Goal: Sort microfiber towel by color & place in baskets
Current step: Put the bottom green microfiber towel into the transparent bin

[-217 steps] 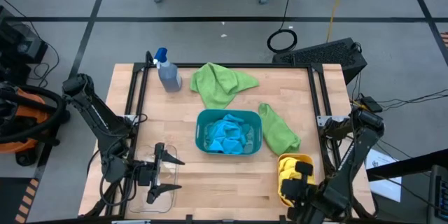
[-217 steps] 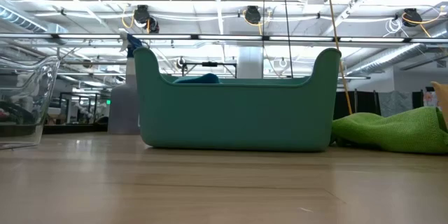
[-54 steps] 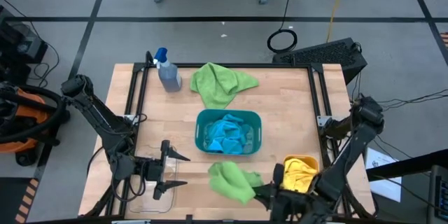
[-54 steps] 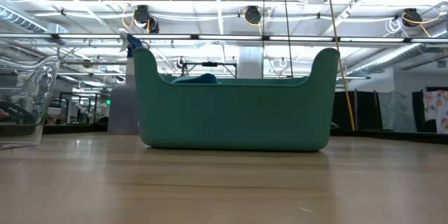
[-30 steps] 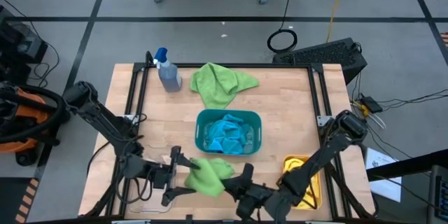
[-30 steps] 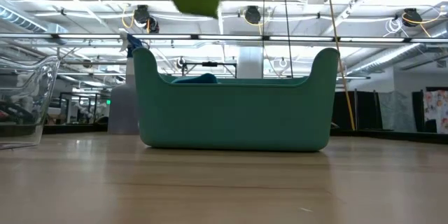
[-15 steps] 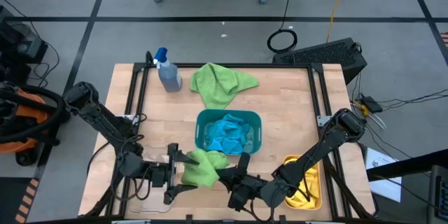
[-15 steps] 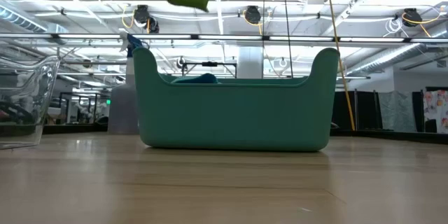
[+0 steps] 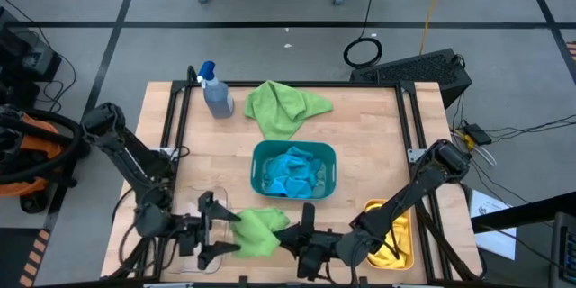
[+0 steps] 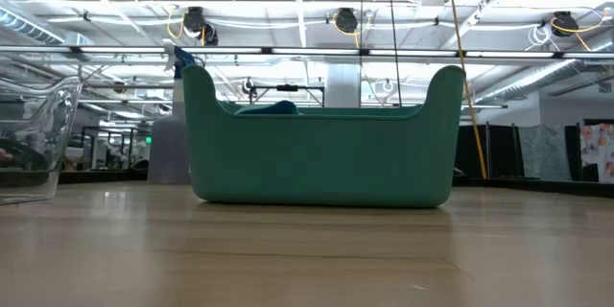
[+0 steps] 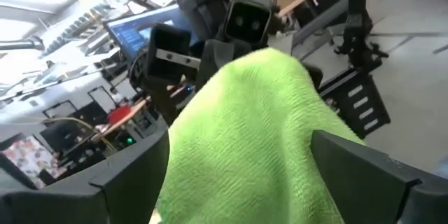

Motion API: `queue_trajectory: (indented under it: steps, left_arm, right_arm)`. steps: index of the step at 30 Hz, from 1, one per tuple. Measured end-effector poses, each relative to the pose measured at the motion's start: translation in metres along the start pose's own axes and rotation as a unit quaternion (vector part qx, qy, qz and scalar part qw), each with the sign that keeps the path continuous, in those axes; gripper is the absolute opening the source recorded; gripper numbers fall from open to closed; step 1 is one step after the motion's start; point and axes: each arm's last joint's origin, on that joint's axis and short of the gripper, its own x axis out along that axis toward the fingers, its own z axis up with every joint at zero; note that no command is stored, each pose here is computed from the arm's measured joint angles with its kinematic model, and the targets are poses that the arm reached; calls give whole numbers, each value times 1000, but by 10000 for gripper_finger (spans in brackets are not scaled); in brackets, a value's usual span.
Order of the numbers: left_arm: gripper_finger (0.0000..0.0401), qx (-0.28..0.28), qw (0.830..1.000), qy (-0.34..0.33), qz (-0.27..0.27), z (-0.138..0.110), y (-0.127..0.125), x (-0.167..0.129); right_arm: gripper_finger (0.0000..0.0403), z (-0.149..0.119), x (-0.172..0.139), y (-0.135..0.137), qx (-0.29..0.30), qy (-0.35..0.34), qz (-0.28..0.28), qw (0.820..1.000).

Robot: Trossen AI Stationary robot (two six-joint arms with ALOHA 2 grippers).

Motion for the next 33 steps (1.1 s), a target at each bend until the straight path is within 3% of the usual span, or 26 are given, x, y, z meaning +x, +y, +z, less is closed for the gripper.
queue_trajectory:
  steps: [5,15,27,33]
  left_arm:
    - [354,-2,1000,-8,-16,-9,0,13]
    - [354,-3,1000,5,28,-13,5,21]
    - [354,7,999,-33,20,5,-6,1]
    - [354,8,1000,-19,22,0,-4,5]
  right_arm:
    - [6,-1,6,-8,17,-20,-9,1000]
    - [6,-10,16,-16,67,-6,-21,998]
    - [6,-15,16,-10,62,17,7,998]
    - [6,-12,15,-6,36,-42,69,996]
